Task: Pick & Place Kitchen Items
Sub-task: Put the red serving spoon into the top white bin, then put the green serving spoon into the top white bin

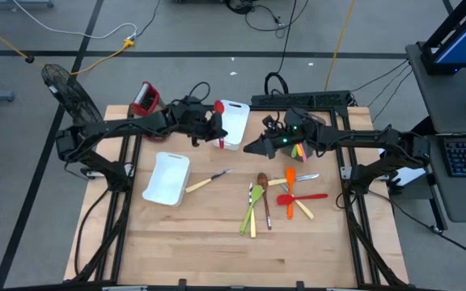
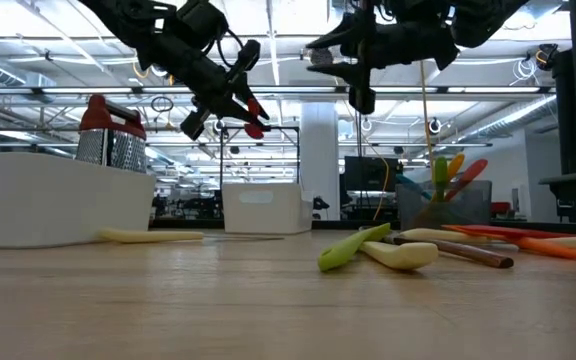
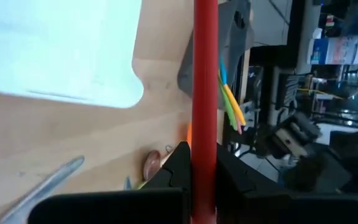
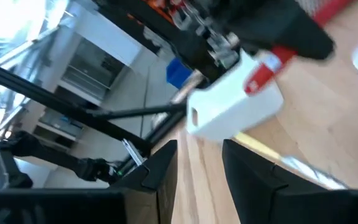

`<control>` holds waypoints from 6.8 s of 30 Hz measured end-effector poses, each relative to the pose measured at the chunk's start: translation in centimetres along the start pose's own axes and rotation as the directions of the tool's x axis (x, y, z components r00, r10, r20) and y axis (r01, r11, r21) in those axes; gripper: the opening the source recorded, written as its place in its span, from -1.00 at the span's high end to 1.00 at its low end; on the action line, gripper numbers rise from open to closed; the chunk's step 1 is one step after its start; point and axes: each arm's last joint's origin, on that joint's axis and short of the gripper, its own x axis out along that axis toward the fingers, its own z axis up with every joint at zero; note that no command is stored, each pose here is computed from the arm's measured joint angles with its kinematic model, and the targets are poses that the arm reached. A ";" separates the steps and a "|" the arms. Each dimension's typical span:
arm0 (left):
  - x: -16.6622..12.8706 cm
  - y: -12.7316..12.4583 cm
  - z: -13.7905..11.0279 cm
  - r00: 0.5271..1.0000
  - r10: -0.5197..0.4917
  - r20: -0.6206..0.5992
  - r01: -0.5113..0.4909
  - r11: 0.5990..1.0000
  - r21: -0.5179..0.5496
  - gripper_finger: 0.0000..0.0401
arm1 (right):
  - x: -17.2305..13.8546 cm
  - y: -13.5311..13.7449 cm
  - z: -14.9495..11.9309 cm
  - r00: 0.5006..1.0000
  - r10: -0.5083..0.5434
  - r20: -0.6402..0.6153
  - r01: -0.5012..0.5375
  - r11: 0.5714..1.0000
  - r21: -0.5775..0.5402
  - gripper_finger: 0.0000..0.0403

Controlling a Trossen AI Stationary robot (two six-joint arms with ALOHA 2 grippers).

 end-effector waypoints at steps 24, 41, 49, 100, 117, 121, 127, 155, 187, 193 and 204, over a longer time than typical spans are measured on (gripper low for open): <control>5.6 -2.1 6.2 0.934 0.247 -0.259 -0.248 0.968 0.028 0.88 | -1.2 1.4 0.3 0.999 0.041 0.013 -0.036 0.967 -0.251 0.43; 6.3 0.8 8.3 0.897 0.314 -0.311 -0.367 0.921 -0.130 0.88 | -3.2 2.6 0.6 0.999 0.030 0.030 -0.017 0.936 -0.352 0.45; 6.5 1.1 8.8 0.901 0.320 -0.294 -0.371 0.919 -0.135 0.75 | -3.2 2.5 0.6 0.999 0.023 0.024 -0.014 0.939 -0.342 0.45; 6.7 1.2 11.4 0.953 0.280 -0.115 -0.262 0.953 0.154 0.47 | -3.1 2.6 0.5 1.000 0.023 0.019 -0.016 0.948 -0.319 0.48; 5.4 1.2 10.9 0.869 0.068 -0.490 -0.104 0.994 -0.045 0.13 | -3.1 2.6 0.5 1.000 0.023 0.018 -0.017 0.956 -0.294 0.48; 4.4 1.2 10.9 0.872 0.103 -0.479 -0.141 0.989 -0.044 0.19 | -3.1 2.6 0.5 1.000 0.023 0.017 -0.017 0.956 -0.294 0.48; 1.6 -0.5 10.4 0.905 0.137 -0.402 -0.125 0.991 0.055 0.24 | -3.1 2.5 0.3 0.999 0.035 -0.020 -0.040 0.954 -0.299 0.48; -3.8 -7.6 -1.8 0.974 0.227 -0.013 -0.108 0.511 0.853 0.24 | -2.9 2.7 -0.5 0.992 0.066 -0.111 -0.111 0.878 -0.465 0.48; 5.5 -4.5 -17.1 0.949 0.269 -0.166 -0.024 0.585 0.811 0.24 | -2.9 2.3 -0.9 0.994 -0.002 -0.112 -0.060 0.836 -0.545 0.48; 9.7 -4.6 -17.4 0.899 0.381 -0.216 -0.014 0.518 0.855 0.24 | -3.0 2.2 -1.0 0.993 -0.008 -0.121 -0.059 0.841 -0.538 0.48; 13.9 -2.9 -18.4 0.876 0.374 -0.306 0.054 0.553 0.832 0.24 | -5.6 3.8 -1.1 0.993 -0.108 -0.045 0.059 0.793 -0.607 0.48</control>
